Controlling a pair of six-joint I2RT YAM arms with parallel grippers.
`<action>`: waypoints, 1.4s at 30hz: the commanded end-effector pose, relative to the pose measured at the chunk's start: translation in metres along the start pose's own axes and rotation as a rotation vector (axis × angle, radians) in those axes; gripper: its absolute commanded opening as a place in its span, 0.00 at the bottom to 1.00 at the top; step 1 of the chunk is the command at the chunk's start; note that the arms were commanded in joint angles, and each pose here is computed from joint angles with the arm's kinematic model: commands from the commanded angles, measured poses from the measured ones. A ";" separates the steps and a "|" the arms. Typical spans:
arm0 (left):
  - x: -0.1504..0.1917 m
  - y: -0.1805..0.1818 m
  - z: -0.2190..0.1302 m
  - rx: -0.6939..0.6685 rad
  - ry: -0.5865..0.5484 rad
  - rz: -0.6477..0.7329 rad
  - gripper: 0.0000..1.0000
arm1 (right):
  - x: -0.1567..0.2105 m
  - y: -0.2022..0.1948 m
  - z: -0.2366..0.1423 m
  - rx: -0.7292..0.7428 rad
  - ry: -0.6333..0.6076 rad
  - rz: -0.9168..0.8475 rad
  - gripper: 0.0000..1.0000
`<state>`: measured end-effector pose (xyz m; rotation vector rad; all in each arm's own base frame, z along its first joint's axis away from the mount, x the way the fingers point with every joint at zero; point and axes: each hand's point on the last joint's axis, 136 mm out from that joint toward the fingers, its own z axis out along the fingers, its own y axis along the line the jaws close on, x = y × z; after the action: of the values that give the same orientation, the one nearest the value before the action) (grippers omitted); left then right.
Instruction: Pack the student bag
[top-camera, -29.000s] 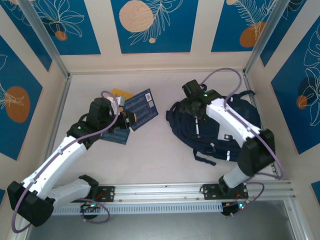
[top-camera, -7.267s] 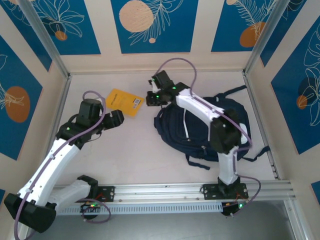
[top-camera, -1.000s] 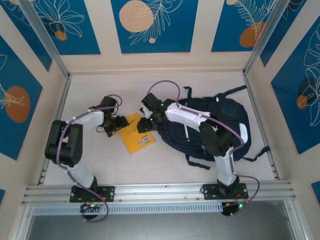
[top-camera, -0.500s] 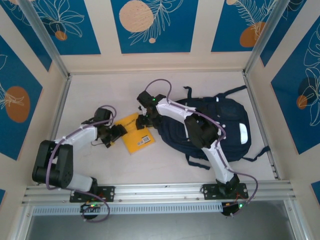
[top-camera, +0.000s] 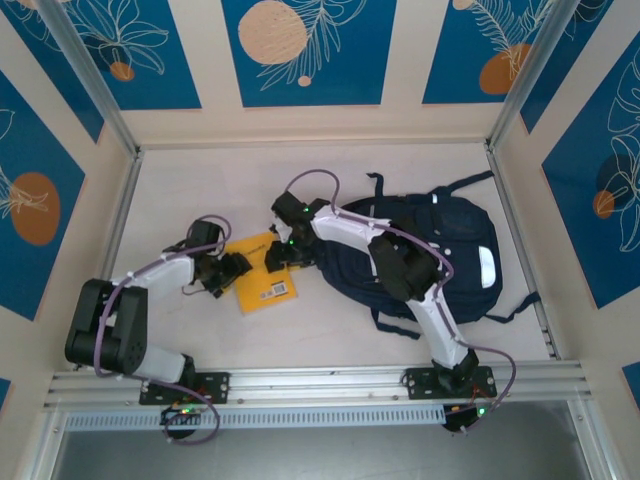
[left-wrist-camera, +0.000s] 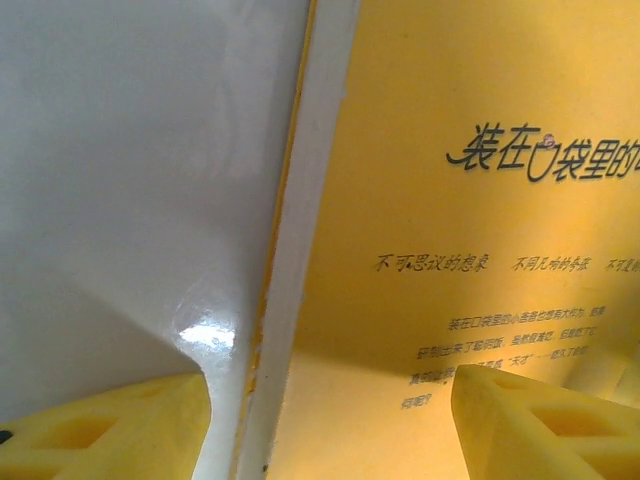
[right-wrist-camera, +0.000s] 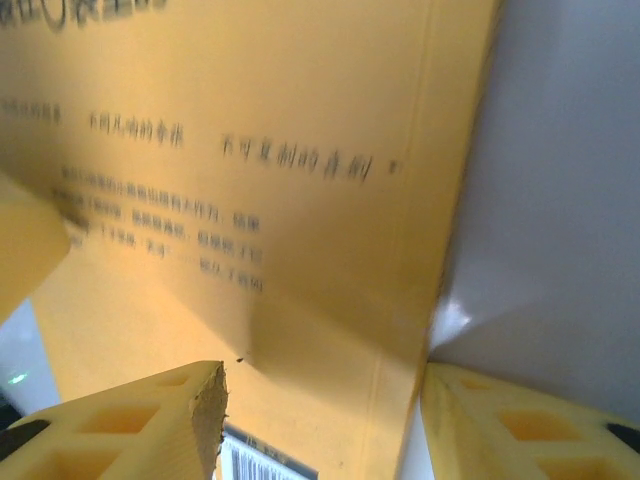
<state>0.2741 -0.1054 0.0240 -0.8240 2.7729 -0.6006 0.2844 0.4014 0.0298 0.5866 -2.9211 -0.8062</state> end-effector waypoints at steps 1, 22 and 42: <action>0.021 -0.016 0.016 0.089 0.061 0.037 0.62 | 0.012 0.038 -0.009 -0.204 0.030 0.023 0.54; 0.070 -0.018 -0.011 0.153 0.121 0.202 0.38 | 0.044 0.063 -0.060 -0.629 -0.053 0.134 0.51; 0.065 0.009 -0.029 0.045 0.023 0.243 0.41 | 0.050 -0.003 -0.040 -0.105 -0.142 0.123 0.37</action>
<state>0.2133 -0.1349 0.0446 -0.4674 2.7986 -0.7137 0.2315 0.3831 0.0641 0.3081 -2.8017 -1.2397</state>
